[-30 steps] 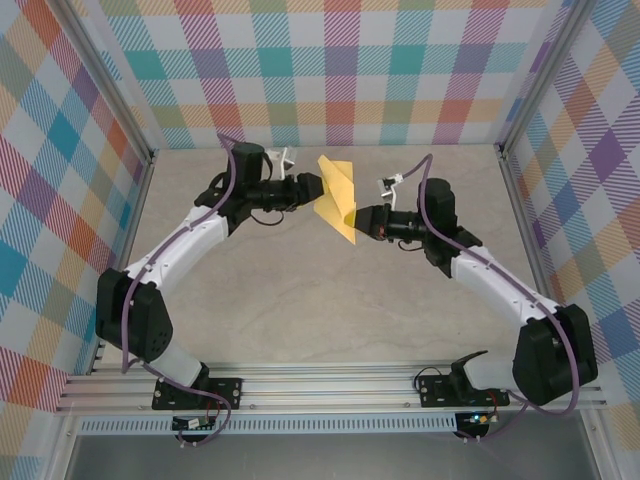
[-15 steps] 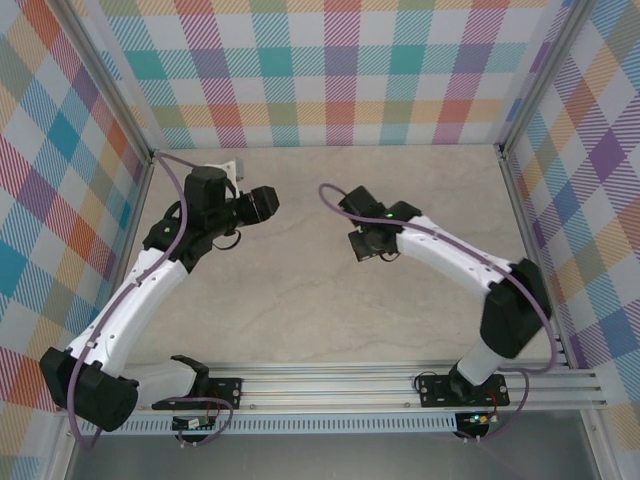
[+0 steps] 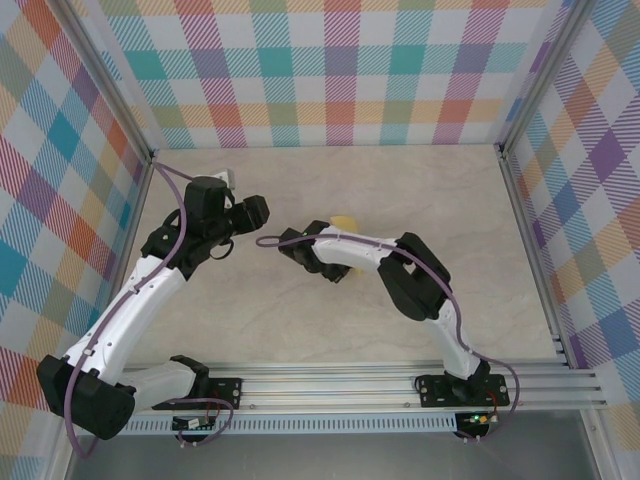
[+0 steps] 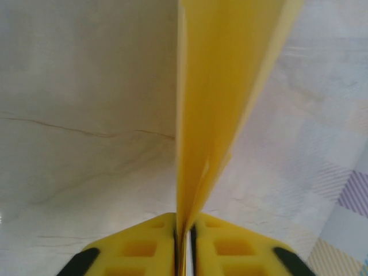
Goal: Fold a paper plane with a square sheet of paper (fold left side to right side)
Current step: Turn over the paper at the center of the table.
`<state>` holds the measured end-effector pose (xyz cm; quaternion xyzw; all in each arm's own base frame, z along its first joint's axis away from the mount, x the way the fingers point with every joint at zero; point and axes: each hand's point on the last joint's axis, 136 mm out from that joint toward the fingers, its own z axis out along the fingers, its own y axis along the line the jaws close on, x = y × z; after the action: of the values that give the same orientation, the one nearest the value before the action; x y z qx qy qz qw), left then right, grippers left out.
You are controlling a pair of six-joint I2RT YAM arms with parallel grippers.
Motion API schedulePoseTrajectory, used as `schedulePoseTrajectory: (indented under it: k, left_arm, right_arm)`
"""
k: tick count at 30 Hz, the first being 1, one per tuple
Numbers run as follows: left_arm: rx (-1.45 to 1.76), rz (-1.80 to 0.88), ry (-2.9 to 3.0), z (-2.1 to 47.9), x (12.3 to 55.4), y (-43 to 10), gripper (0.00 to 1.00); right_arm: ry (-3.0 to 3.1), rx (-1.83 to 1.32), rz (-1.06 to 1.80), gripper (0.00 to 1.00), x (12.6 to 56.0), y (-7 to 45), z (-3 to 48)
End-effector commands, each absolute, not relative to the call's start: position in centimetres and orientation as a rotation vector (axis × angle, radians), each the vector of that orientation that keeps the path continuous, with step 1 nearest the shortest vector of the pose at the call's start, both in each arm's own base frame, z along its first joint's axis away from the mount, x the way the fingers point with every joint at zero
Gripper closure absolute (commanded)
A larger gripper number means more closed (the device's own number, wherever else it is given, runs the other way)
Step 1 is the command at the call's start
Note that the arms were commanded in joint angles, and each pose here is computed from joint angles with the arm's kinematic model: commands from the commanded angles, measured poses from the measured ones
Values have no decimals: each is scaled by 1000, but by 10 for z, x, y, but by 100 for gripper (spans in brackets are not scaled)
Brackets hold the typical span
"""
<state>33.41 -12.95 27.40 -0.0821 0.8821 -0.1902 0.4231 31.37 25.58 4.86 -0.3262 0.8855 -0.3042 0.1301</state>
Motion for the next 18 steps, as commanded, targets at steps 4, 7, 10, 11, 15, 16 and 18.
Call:
schedulePoseTrajectory:
  k: [4, 7, 10, 11, 15, 16, 18]
  left_arm:
    - [-231, -474, 2224, 267, 332, -127, 30]
    - [-238, -502, 2254, 258, 334, -132, 30]
    - [-246, -634, 2274, 241, 338, -152, 30]
    - [-241, -692, 2283, 234, 339, -161, 30]
    - [-208, -950, 2342, 201, 349, -205, 32]
    - [-190, -1002, 2367, 192, 350, -217, 33]
    - [-149, -1082, 2415, 175, 351, -241, 33]
  right_arm:
    - [2747, -932, -502, 53, 277, 281, 63]
    - [2787, -887, -226, 42, 264, 287, 83]
    - [2807, -758, 6, 40, 263, 278, 104]
    - [2809, -714, 71, 40, 265, 273, 108]
    - [2789, -506, 388, 38, 278, 249, 125]
    - [2779, -449, 465, 38, 281, 243, 127]
    - [2762, -356, 596, 36, 286, 234, 129]
